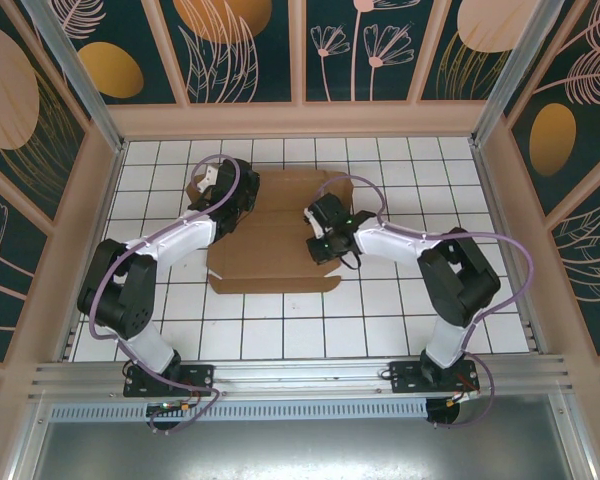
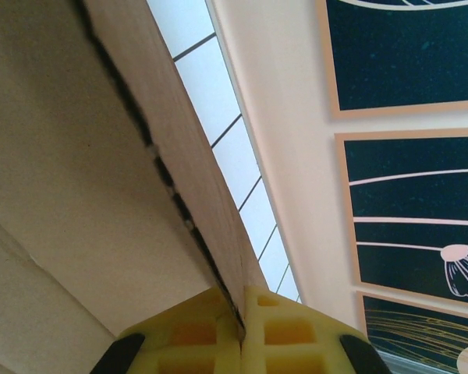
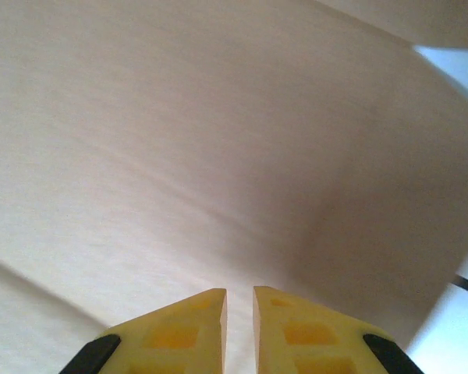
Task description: Fold the paper box
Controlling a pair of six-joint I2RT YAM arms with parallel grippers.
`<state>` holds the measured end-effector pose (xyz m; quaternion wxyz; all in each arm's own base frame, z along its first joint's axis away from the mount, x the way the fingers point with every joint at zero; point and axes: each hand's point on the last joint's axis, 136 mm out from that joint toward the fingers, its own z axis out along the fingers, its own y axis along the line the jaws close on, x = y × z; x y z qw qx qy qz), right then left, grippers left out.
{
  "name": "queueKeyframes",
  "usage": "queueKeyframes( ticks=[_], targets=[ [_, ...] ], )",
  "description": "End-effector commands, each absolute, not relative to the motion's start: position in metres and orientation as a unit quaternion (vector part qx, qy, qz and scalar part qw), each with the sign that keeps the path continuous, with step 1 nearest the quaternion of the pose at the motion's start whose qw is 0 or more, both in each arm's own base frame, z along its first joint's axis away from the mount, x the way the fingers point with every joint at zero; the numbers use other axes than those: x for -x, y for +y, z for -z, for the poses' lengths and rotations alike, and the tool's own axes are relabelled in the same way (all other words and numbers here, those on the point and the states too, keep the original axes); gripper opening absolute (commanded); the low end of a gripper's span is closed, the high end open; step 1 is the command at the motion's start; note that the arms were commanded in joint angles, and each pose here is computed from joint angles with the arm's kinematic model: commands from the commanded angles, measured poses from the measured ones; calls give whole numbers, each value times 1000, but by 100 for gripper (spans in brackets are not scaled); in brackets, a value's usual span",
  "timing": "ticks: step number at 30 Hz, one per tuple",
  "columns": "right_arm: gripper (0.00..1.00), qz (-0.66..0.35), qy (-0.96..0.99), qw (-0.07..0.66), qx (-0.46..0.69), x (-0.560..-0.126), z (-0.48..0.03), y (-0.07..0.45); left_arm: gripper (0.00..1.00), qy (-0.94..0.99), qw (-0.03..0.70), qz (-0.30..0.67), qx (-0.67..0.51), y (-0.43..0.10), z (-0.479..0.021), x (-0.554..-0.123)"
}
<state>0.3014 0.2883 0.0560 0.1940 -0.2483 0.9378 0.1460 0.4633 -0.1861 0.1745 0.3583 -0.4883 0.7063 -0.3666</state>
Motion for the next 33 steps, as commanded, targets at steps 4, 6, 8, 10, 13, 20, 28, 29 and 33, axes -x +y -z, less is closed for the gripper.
queueKeyframes(
  ticks=[4,6,8,10,13,20,28,29,33],
  targets=[
    [15,-234,924,180,243,-287,-46,345,0,714,350,316,518,-171,-151,-457],
    [15,-226,927,174,244,-288,-35,349,0,714,352,313,518,-169,-151,-456],
    [14,-218,931,159,246,-286,-22,350,0,715,352,310,518,-169,-150,-455],
    [13,-200,937,146,247,-283,-8,345,0,718,352,305,516,-168,-148,-455],
    [10,-178,941,130,255,-275,5,333,0,721,353,298,516,-166,-146,-453],
    [7,-171,942,104,269,-250,11,306,0,722,360,283,519,-161,-144,-446],
    [7,-183,942,107,260,-245,0,289,0,722,376,266,516,-155,-145,-445],
    [8,-191,940,112,260,-247,-7,291,0,723,377,267,515,-156,-144,-445],
    [17,-229,928,165,242,-268,-55,300,0,721,377,280,510,-159,-140,-440]
  ],
)
